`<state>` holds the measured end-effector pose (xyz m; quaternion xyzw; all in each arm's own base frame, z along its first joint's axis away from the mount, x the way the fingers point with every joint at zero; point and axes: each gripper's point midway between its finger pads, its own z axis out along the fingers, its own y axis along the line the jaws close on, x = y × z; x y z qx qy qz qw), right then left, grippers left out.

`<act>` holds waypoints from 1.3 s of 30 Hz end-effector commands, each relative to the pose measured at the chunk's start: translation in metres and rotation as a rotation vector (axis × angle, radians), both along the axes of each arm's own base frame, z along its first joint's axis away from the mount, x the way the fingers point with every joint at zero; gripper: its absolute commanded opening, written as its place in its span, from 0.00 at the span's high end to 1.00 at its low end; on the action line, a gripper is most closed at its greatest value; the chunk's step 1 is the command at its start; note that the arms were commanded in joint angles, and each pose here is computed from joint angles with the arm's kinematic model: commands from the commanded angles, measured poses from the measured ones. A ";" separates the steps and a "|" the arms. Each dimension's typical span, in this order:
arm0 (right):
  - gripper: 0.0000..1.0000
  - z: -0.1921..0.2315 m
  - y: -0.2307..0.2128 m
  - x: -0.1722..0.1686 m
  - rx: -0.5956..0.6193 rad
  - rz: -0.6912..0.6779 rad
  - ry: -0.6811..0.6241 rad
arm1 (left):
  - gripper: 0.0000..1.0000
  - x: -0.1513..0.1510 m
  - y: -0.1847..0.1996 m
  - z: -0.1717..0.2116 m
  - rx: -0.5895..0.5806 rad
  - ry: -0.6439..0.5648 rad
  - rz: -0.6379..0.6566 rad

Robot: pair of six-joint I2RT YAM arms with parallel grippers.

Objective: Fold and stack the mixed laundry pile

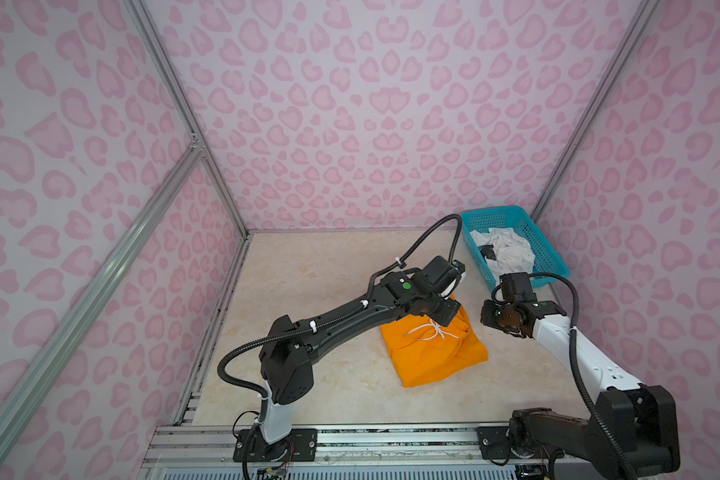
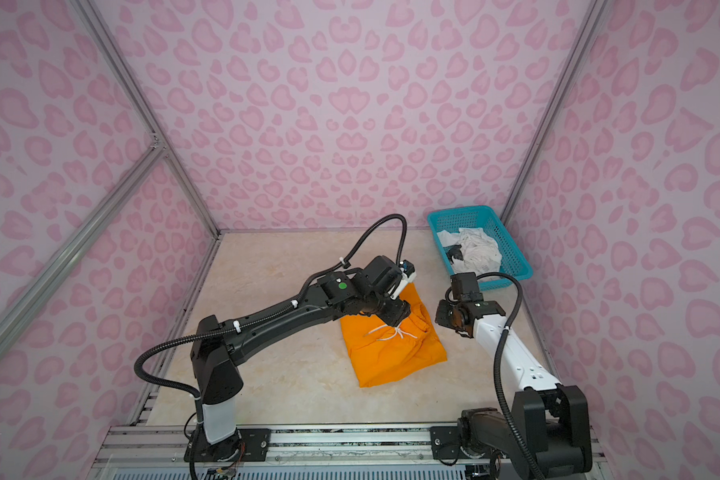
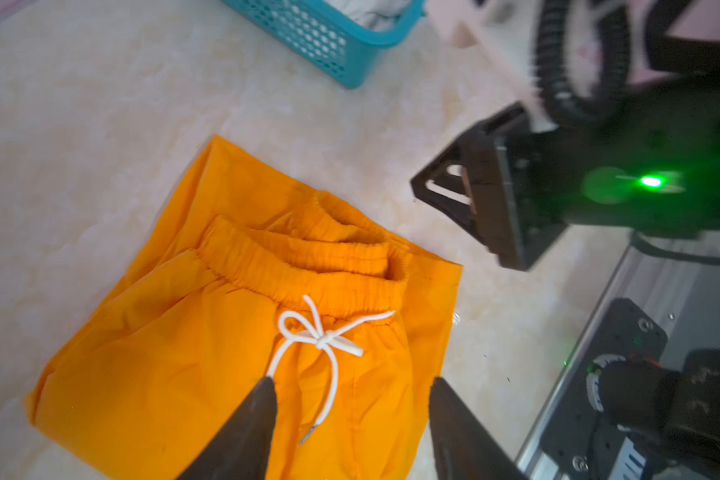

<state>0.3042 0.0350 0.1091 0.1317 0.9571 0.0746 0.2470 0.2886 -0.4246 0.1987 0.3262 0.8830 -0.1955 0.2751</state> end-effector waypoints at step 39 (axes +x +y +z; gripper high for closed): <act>1.00 -0.005 0.109 0.023 0.165 0.433 0.080 | 0.42 0.030 0.140 -0.092 -0.016 0.192 0.397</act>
